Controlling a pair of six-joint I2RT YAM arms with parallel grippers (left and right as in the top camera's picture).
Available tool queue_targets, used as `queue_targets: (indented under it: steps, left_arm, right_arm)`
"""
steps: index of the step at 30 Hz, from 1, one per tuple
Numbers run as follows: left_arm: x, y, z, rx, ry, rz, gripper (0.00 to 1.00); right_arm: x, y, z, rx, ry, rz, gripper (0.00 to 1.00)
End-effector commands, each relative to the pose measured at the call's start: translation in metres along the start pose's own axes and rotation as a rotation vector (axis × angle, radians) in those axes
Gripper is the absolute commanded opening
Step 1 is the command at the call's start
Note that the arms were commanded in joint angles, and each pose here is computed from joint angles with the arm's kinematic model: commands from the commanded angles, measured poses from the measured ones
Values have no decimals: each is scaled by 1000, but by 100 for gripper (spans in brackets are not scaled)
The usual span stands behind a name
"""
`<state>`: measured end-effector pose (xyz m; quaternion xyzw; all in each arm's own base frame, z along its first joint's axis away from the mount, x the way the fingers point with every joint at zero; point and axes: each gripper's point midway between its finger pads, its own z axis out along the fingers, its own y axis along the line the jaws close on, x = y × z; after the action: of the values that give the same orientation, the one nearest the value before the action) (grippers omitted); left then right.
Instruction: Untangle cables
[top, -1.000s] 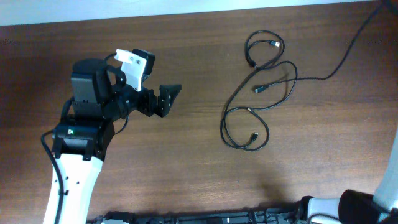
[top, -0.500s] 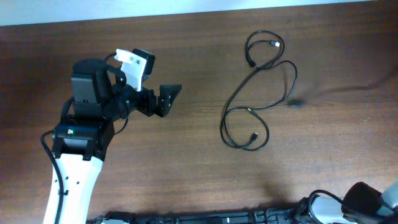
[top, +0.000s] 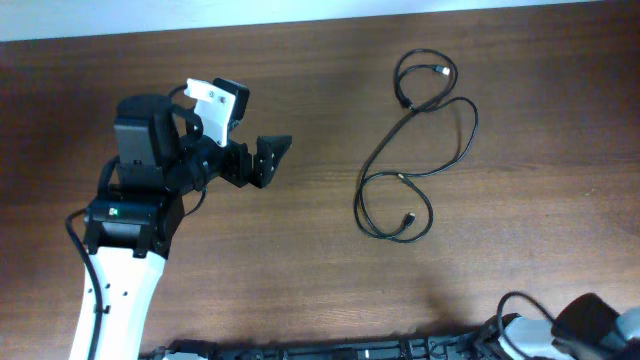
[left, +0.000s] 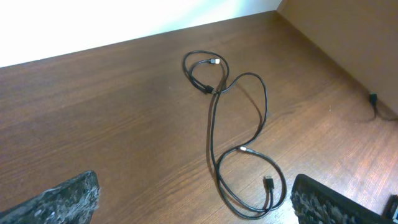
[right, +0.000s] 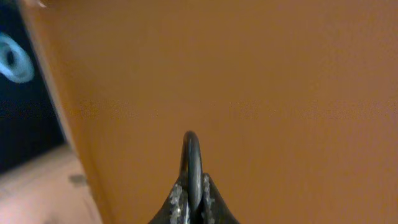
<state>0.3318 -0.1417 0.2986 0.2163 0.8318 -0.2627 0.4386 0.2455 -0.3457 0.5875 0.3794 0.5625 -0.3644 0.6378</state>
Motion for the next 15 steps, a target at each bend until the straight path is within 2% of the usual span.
queue_targets:
  steps: [1, 10, 15]
  left_arm:
    - [-3, 0, -2, -6, -9, -2, 99]
    - [-3, 0, -2, -6, -9, -2, 99]
    - [-3, 0, -2, -6, -9, -2, 99]
  right_arm:
    - [37, -22, 15, 63, 122, -28, 4]
    - [113, -38, 28, 107, 384, -88, 4]
    - [171, -42, 23, 135, 587, -71, 4]
